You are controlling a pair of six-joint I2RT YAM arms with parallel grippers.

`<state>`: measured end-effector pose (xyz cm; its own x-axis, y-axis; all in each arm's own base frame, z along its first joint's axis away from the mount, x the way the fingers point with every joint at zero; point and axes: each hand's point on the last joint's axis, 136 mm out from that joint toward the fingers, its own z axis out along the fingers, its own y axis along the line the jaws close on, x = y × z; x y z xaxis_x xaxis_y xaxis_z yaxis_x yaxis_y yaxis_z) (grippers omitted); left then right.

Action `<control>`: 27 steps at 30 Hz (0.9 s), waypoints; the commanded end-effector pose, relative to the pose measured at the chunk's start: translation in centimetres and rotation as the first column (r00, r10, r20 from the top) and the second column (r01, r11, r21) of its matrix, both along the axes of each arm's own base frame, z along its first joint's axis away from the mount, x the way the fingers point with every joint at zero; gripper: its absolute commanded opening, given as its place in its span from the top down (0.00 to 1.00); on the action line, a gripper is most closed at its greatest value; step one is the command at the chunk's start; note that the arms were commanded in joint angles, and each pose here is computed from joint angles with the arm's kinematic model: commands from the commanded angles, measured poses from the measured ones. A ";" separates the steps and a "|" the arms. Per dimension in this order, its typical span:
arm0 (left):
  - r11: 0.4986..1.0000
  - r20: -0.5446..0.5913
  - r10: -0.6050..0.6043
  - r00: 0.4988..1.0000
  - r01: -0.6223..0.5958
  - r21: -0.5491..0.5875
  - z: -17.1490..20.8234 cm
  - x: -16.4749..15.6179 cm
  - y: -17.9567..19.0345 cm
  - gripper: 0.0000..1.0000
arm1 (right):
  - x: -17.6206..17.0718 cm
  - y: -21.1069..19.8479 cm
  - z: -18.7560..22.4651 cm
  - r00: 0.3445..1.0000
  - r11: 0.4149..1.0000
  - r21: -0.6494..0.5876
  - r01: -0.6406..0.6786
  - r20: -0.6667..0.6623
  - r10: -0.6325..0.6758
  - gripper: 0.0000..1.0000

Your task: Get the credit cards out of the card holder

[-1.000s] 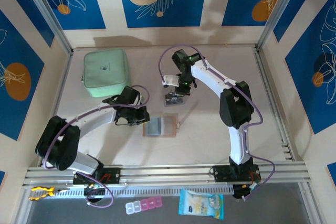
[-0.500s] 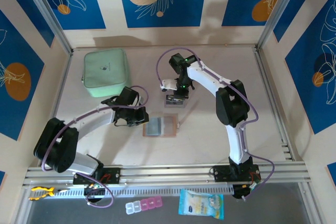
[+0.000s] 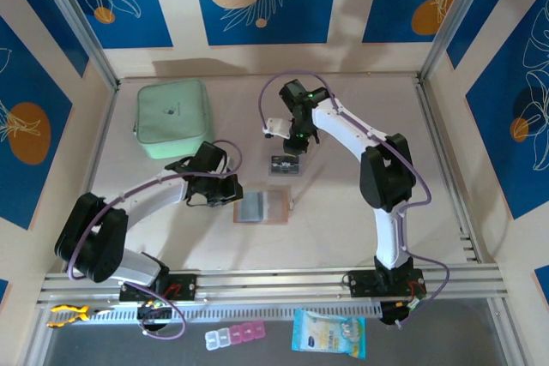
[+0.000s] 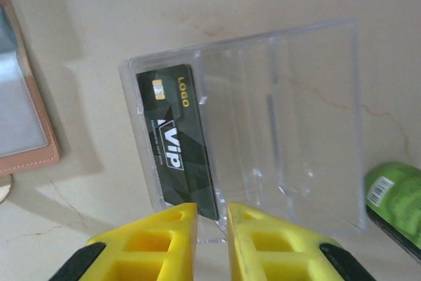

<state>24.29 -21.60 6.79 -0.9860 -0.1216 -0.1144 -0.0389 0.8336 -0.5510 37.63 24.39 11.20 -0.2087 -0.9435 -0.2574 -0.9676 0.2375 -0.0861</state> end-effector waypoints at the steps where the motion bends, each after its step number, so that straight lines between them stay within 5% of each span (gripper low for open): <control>1: 1.000 -0.010 0.008 1.000 -0.008 0.000 -0.1 0.3 0.1 0.90 | 0.3 0.3 2.1 0.990 0.986 0.093 0.140 0.008 -0.141 0.80; 8: 1.000 -0.011 -0.002 1.000 0.002 0.001 -0.3 0.4 0.0 0.90 | -0.4 1.4 3.5 0.866 0.833 0.237 0.500 -0.145 -0.479 0.83; 13: 1.000 -0.013 -0.005 1.000 0.005 0.016 -0.8 0.3 0.2 0.90 | -2.7 2.4 3.8 0.673 0.604 0.299 0.739 -0.362 -0.645 0.84; 18: 1.000 -0.017 -0.017 1.000 0.017 0.026 -1.1 0.1 0.4 0.90 | -6.1 3.8 3.3 0.466 0.422 0.219 0.880 -0.571 -0.676 0.86; 21: 0.999 -0.019 -0.022 1.000 0.023 0.034 -1.2 -0.2 0.5 0.91 | -8.3 5.1 2.4 0.401 0.402 0.154 0.903 -0.638 -0.657 0.90; 27: 0.999 -0.031 -0.022 0.999 0.024 0.048 -1.9 -0.8 1.0 0.91 | -12.1 7.8 0.3 0.386 0.445 0.093 0.890 -0.675 -0.629 0.86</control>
<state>24.04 -21.44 5.62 -0.9902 -0.0978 -0.0996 -0.0302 0.8467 -0.5313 26.90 30.41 10.96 -0.9701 -0.1570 -0.1853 -0.2343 0.8055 0.5444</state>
